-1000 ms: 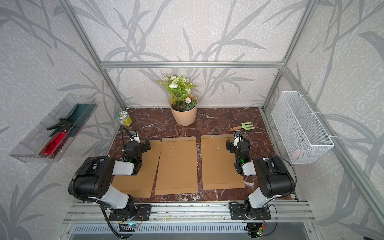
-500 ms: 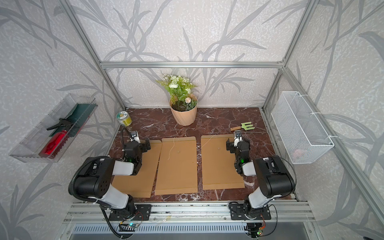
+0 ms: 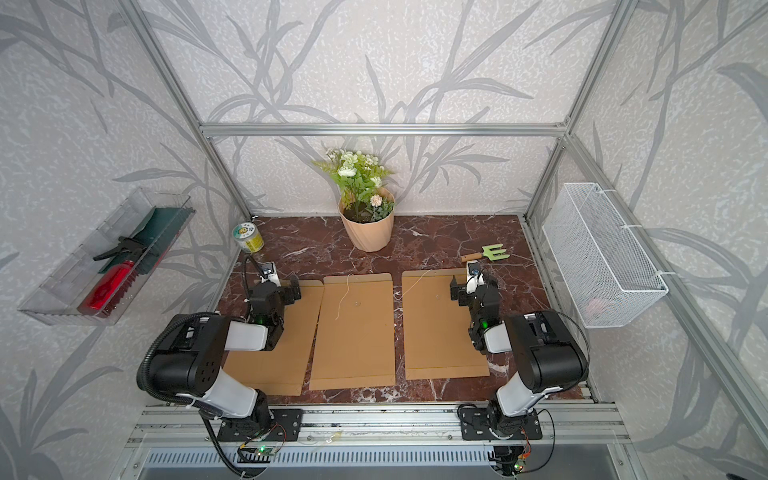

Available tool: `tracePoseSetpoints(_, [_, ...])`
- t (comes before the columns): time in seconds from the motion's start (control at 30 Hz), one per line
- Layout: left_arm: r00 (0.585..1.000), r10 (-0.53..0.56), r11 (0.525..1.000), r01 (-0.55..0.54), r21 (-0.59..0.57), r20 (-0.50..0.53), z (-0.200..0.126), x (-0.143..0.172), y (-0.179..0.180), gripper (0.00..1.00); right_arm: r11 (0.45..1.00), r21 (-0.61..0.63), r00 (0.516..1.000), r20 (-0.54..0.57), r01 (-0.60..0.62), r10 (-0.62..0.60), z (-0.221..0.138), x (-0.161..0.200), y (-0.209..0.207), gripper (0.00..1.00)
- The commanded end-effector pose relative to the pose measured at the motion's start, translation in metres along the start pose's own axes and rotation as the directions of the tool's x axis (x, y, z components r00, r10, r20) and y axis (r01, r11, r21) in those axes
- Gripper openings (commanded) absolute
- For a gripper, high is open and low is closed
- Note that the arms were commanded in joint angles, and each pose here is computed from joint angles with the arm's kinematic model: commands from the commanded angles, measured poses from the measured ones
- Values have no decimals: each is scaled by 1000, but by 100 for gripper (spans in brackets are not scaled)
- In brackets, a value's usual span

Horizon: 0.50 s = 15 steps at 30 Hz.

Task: Open the file bag
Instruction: Reset both arms

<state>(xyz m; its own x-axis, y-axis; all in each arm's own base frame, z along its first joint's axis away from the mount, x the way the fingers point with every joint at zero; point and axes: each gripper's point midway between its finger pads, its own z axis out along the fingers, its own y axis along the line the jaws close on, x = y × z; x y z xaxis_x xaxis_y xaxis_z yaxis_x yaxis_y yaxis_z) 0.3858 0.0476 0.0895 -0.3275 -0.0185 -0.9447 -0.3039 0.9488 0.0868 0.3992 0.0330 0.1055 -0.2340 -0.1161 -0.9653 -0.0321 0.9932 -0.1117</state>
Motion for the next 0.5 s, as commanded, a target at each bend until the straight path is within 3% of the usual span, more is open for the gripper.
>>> tracePoseSetpoints(0.0, [999,-20,1000,20,-15,27,1,-10,3,99,1000,-12,998,-54,14,-15,-1,11,2,99])
tracePoseSetpoints(0.47, [999,-19,1000,20,-16,25,2,-9,3,99,1000,0,997,-75,3,-3,3,12,0,99])
